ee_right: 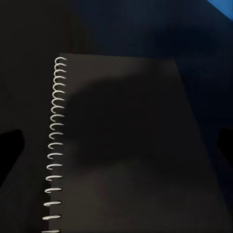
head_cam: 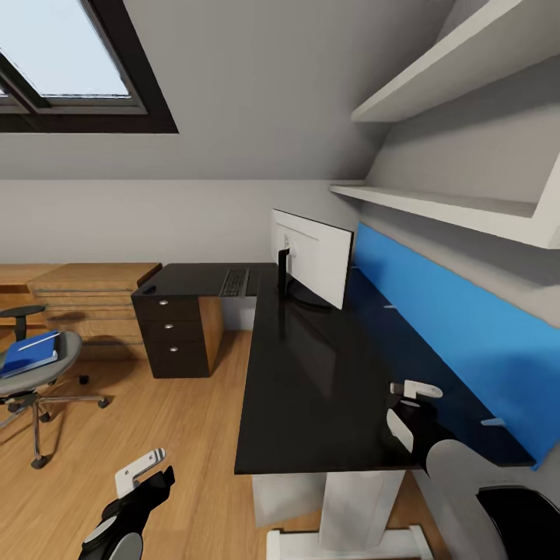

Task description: In the bedroom, organize the workspace by keeping the computer under the desk, ensuring the monitor is on the desk, placing the keyboard on the desk next to the monitor, placing the mouse on the desk next to the keyboard, moving the folder from the swivel chair onto the desk next to the mouse, stacking the notebook on top of the folder with the pen on top of the notebook, and positioning the swivel chair next to the desk.

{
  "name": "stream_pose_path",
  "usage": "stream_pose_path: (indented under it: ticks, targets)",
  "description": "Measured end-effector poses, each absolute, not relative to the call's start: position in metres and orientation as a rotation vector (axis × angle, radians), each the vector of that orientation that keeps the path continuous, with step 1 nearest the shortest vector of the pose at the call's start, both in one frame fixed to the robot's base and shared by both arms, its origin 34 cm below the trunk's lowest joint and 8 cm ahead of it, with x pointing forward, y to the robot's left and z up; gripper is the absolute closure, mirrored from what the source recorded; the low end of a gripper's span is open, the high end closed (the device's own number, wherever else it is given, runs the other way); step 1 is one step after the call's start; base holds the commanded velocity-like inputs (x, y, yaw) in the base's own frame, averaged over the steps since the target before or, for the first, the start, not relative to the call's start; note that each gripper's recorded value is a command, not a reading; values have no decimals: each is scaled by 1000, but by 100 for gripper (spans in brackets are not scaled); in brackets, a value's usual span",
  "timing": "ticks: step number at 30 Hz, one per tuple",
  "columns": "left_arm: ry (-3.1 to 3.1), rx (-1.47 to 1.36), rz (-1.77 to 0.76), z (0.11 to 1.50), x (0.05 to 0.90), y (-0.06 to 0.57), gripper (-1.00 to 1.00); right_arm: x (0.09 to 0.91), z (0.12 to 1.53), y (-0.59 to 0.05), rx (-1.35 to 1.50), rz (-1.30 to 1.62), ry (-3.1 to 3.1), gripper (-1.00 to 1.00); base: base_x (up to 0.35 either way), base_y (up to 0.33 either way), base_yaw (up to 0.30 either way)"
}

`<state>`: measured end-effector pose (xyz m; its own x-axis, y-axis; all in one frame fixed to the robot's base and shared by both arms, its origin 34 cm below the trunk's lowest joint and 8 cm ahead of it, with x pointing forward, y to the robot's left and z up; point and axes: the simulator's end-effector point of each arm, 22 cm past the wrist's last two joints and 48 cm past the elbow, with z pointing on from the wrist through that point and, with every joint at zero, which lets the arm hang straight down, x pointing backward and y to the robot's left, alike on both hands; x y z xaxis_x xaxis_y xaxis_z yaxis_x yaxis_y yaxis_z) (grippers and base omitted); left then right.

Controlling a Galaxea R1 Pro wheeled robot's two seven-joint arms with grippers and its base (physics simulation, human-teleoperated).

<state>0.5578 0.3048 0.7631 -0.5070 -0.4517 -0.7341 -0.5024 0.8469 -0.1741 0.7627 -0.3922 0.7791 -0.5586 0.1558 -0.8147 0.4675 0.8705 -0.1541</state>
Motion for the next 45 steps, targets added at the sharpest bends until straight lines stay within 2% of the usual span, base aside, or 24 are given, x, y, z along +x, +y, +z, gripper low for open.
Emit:
stream_pose_path:
  ticks: [20, 45]
  targets:
    - [2182, -689, 77, 763, 557, 305, -100, 783, 798, -386, 404, -348, 2083, -100, 258, -19, 0]
    - [2186, -659, 60, 765, 559, 295, -100, 779, 794, -410, 391, -345, 2098, -100, 61, -84, 0]
